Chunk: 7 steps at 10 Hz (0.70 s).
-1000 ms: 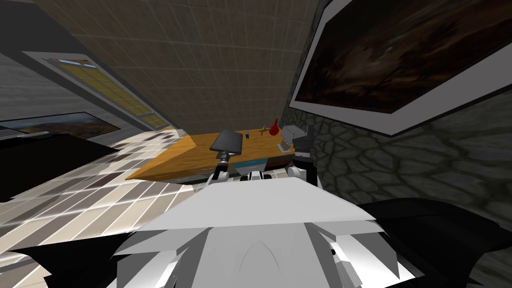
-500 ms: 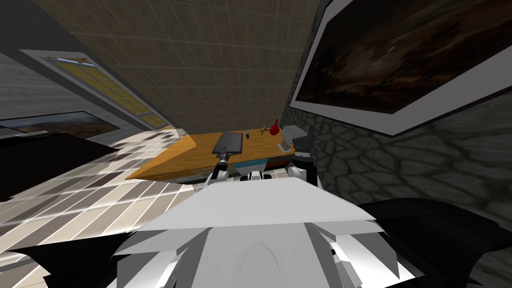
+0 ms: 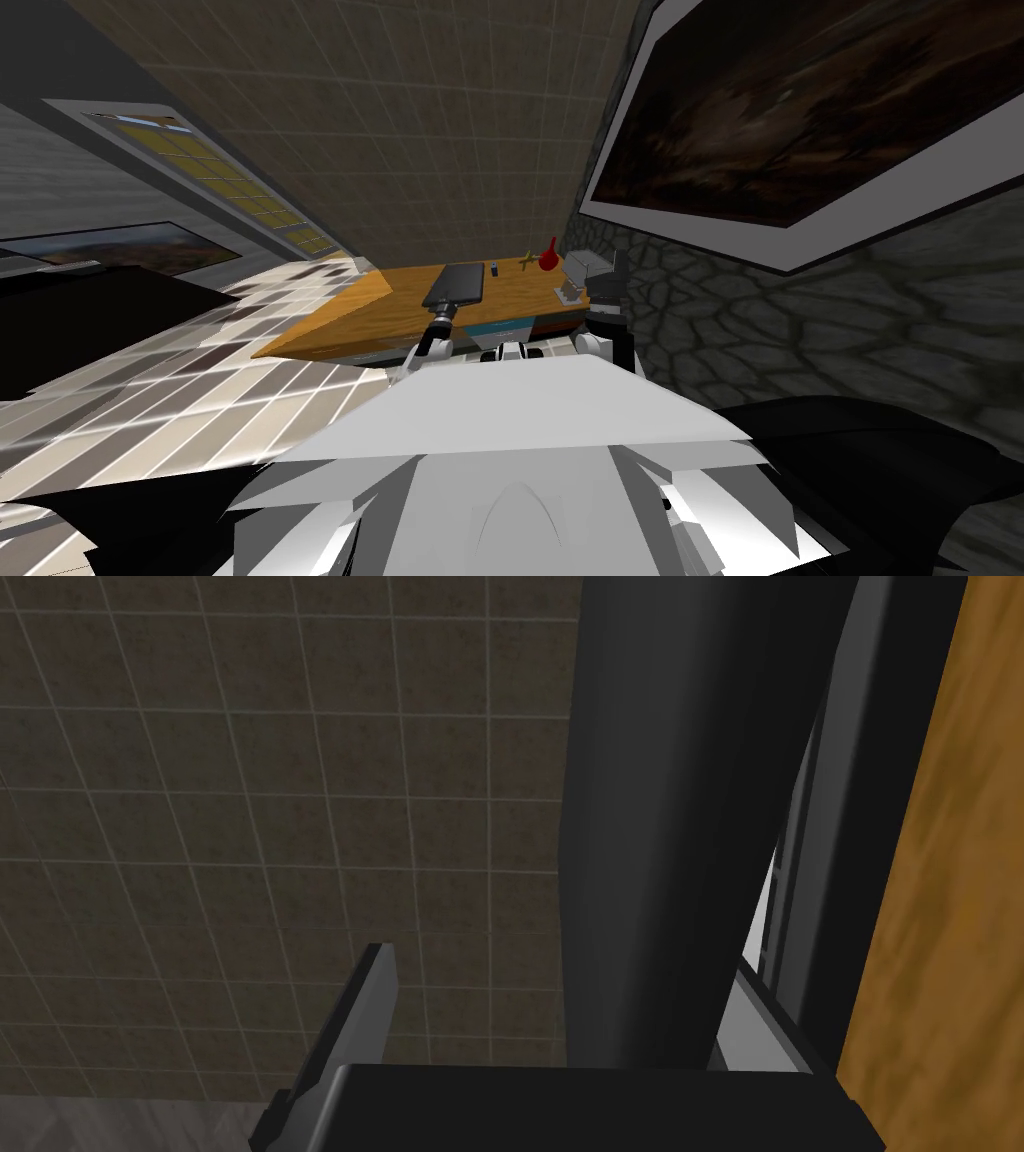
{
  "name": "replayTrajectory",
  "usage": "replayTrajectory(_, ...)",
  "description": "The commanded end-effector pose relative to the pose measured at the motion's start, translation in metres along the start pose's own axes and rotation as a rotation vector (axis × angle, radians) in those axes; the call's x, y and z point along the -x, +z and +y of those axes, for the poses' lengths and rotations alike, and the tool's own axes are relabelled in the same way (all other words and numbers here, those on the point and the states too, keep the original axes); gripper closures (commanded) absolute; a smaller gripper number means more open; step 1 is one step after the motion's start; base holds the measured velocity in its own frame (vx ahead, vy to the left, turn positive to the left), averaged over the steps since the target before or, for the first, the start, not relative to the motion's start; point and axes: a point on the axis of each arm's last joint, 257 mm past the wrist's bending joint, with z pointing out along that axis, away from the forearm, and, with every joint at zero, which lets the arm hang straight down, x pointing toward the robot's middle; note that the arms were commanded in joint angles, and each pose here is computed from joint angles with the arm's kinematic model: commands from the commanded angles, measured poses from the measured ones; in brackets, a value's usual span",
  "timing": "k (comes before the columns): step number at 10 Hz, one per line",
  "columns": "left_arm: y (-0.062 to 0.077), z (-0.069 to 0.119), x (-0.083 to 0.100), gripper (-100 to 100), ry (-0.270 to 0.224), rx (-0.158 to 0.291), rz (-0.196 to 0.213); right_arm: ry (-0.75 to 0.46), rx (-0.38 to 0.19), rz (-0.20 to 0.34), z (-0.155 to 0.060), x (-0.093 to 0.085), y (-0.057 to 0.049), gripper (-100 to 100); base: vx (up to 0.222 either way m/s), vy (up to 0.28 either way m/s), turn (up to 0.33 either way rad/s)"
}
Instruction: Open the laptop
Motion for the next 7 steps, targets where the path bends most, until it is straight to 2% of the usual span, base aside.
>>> replayTrajectory(1,0.0011,-0.0061,0.0019,-100,0.001,-0.002,0.002,0.0,0.0,0.0,0.0,0.0,0.0,0,0.0,-0.005,0.002)
replayTrajectory(2,0.0012,-0.006,0.0024,0,0.001,0.001,0.002,0.0,0.0,0.0,0.0,0.0,0.0,0,0.0,0.0,0.0)
replayTrajectory(7,-0.0004,-0.0004,0.003,0,0.0,0.014,0.0,0.0,0.0,0.0,0.0,0.0,0.0,0,0.0,0.0,0.0)
